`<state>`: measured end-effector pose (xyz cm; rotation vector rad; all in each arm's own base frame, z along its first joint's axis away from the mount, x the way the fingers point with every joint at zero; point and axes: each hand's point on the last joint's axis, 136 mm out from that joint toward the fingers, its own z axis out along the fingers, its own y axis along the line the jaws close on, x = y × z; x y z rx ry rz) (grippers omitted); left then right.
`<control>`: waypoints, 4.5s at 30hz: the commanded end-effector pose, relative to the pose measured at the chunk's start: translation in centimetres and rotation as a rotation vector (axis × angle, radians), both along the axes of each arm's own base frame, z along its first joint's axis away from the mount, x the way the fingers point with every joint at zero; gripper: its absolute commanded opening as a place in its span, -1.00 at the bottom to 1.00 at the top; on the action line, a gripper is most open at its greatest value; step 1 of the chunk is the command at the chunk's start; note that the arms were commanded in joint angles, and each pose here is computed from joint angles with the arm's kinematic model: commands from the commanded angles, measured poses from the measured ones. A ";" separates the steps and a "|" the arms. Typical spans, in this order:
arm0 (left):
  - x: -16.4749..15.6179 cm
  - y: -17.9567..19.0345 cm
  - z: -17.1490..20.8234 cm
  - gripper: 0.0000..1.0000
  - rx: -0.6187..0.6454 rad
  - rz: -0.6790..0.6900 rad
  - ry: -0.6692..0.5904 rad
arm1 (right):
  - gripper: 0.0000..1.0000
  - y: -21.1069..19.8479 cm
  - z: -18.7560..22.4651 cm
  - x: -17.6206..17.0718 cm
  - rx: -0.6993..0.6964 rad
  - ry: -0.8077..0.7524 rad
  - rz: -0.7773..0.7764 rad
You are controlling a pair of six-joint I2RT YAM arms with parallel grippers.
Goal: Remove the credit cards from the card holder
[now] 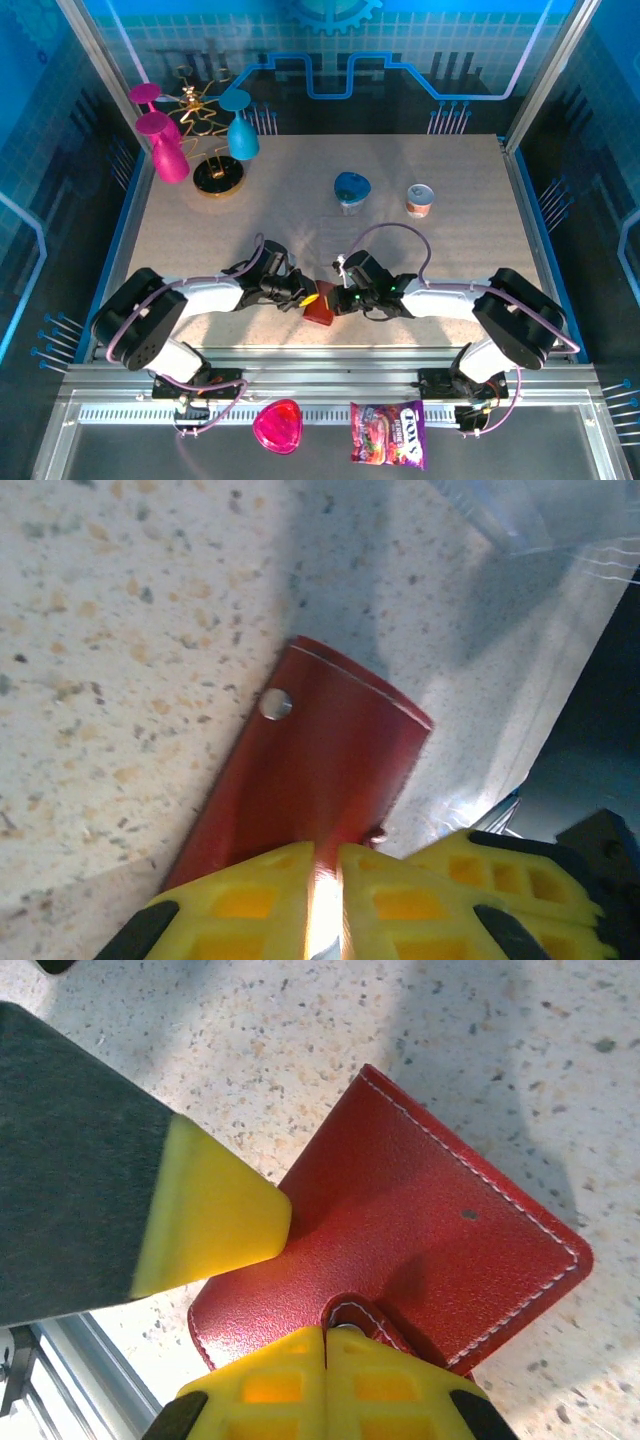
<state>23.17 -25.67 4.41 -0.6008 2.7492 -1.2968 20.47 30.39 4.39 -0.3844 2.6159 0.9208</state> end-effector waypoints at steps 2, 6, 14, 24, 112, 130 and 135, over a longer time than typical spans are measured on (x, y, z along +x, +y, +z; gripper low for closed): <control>0.0 -0.1 0.8 -0.73 0.007 0.006 0.012 | -1.00 1.7 1.4 1.1 0.072 -0.043 0.041; -0.3 -0.4 -0.2 -0.74 -0.012 0.000 0.044 | -1.00 1.9 1.4 1.2 0.073 -0.043 0.048; -1.1 0.4 -3.1 -0.78 0.036 0.024 0.117 | -1.00 0.7 1.6 1.0 0.064 -0.050 0.004; -1.3 1.0 -4.6 -0.78 0.032 0.056 0.160 | -1.00 -2.6 0.9 -0.1 -0.011 0.003 -0.107; 2.3 5.0 3.2 -0.66 0.061 0.148 -0.054 | -0.82 -3.7 0.6 1.1 -0.126 0.128 -0.279; 3.1 4.6 4.1 -0.66 0.065 0.124 -0.085 | -0.99 -2.8 8.1 2.1 -0.051 -0.010 -0.195; 2.9 4.7 3.9 -0.66 0.070 0.121 -0.082 | -0.99 -1.8 8.4 2.3 -0.042 -0.020 -0.144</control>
